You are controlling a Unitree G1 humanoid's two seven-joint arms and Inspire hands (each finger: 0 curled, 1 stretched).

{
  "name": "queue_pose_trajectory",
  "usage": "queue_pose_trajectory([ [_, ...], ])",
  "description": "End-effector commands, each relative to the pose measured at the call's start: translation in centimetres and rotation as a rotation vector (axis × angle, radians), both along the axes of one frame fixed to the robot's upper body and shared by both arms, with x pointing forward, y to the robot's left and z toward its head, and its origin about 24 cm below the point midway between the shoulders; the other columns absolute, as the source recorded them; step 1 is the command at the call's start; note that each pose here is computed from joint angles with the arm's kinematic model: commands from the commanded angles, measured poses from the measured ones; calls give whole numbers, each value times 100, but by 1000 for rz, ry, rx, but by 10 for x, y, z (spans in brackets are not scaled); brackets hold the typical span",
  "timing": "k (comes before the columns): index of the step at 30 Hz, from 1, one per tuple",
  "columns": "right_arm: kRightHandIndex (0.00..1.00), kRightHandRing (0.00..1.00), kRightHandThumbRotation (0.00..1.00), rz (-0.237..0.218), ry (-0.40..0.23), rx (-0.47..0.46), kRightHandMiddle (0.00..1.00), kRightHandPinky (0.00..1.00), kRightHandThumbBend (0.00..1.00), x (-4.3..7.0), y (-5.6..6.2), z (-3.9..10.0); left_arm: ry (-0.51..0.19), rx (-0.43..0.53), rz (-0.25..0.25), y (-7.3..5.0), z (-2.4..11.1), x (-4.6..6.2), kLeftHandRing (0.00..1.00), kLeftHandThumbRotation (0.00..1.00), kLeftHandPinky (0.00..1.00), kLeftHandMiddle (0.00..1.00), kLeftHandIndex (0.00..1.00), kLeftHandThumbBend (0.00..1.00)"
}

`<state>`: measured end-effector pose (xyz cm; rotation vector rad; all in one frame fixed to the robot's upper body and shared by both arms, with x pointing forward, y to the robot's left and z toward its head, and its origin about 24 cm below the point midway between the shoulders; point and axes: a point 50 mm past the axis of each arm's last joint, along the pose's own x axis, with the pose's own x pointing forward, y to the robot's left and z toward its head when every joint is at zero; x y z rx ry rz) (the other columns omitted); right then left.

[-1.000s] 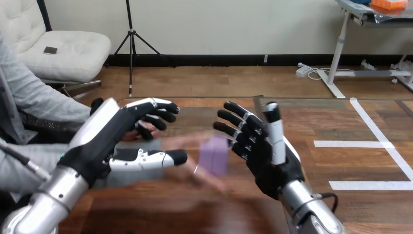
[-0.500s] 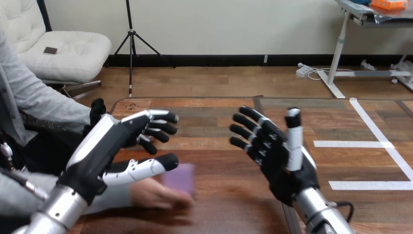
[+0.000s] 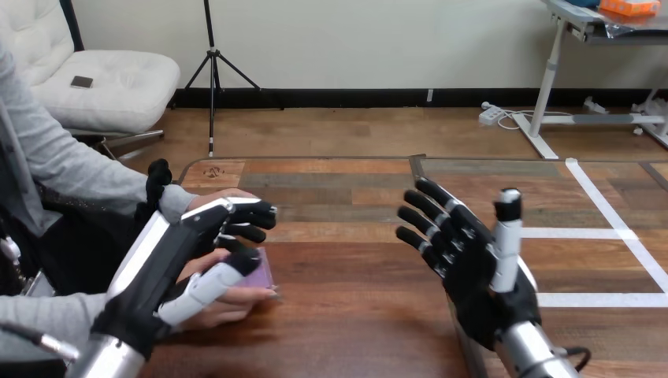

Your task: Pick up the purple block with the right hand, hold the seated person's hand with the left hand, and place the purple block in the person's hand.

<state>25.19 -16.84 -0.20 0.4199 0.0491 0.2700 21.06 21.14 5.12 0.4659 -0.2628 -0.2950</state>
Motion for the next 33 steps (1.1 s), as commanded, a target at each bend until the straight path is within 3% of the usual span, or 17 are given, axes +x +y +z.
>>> queue_pose_trajectory([
  [1,87,88,97,-15,-89,-2,88,86,97,-1,-8,16,-77,-104,42,0,5,1,70,100,61,72,69,77],
  [5,88,88,97,-23,-80,4,89,86,96,-9,-9,14,-91,-180,43,-3,2,-3,71,100,62,73,69,66],
  [9,88,89,98,-41,-65,14,89,88,95,-19,-10,10,-102,-266,77,-8,-4,-9,72,100,62,73,68,56],
  [18,87,89,100,-57,-54,34,89,87,93,-36,-8,8,-59,-398,131,-21,-15,-24,77,100,64,75,70,58],
  [24,88,90,100,-60,-58,34,90,89,92,-44,-7,9,-14,-468,147,-28,-23,-31,80,100,71,77,73,59],
  [33,89,93,100,-59,-80,32,91,90,90,-51,-5,13,5,-515,150,-36,-30,-38,86,100,83,83,80,49],
])
